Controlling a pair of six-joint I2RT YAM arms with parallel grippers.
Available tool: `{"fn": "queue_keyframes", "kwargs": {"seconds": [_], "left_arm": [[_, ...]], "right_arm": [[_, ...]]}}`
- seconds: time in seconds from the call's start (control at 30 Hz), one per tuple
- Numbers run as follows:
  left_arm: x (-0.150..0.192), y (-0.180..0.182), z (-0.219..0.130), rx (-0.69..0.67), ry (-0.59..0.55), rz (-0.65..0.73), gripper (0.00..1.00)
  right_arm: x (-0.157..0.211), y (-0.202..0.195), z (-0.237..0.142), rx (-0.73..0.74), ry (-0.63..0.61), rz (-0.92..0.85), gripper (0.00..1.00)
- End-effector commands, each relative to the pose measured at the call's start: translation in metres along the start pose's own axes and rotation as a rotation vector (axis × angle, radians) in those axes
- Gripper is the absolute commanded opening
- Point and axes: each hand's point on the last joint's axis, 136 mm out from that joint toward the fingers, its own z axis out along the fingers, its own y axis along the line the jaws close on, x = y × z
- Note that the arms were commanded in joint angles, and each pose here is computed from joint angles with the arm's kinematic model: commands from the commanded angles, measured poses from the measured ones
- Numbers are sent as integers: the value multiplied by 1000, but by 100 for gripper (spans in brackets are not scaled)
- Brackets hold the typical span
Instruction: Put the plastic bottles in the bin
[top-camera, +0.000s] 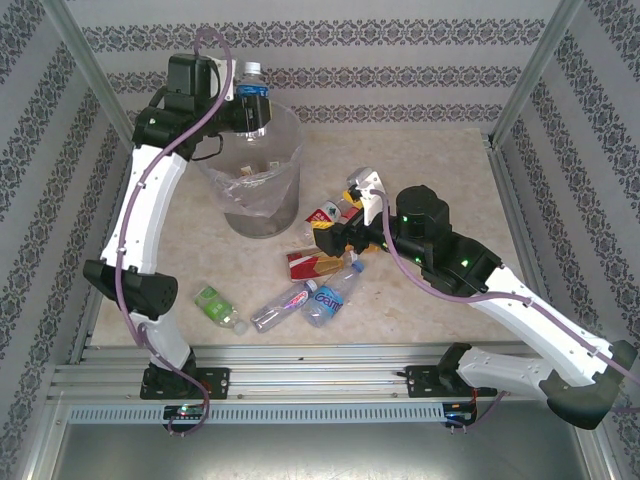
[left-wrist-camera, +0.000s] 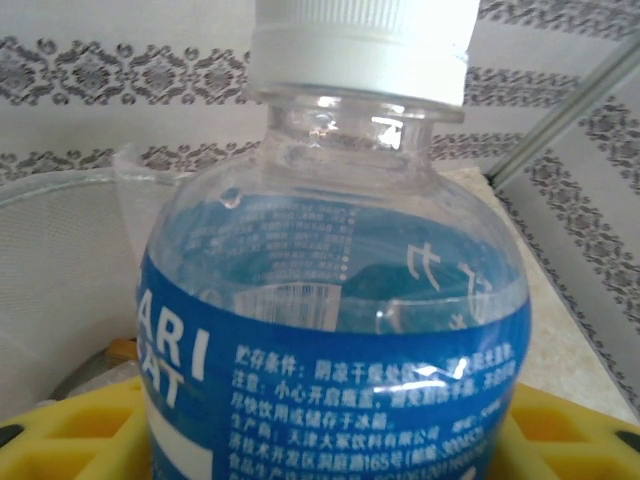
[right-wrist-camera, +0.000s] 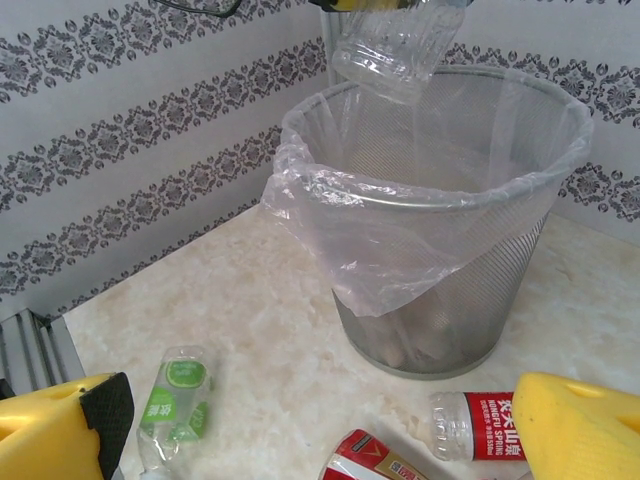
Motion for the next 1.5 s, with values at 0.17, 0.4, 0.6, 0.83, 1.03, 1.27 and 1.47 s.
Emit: {"fn": "queue_keyframes", "kwargs": {"seconds": [0.17, 0.4, 0.6, 0.83, 1.03, 1.27, 1.47], "left_arm": [[25, 51, 32, -212, 110, -88, 59], [45, 80, 38, -358, 167, -101, 59], [64, 95, 42, -435, 222, -120, 59], [75, 106, 48, -471, 209, -154, 61], [87, 114, 51, -496, 229, -170, 65], [86, 110, 52, -448, 221, -179, 76], [61, 88, 37, -353, 137, -138, 100]], "right_arm": [[-2, -4, -9, 35, 3, 13, 97], [6, -4, -3, 34, 34, -1, 97], [8, -5, 0, 31, 20, 10, 97], [12, -12, 0, 70, 54, 1, 97], [11, -16, -6, 97, 56, 17, 97], [18, -23, -4, 132, 74, 46, 96], [25, -31, 0, 173, 89, 111, 96]]}}
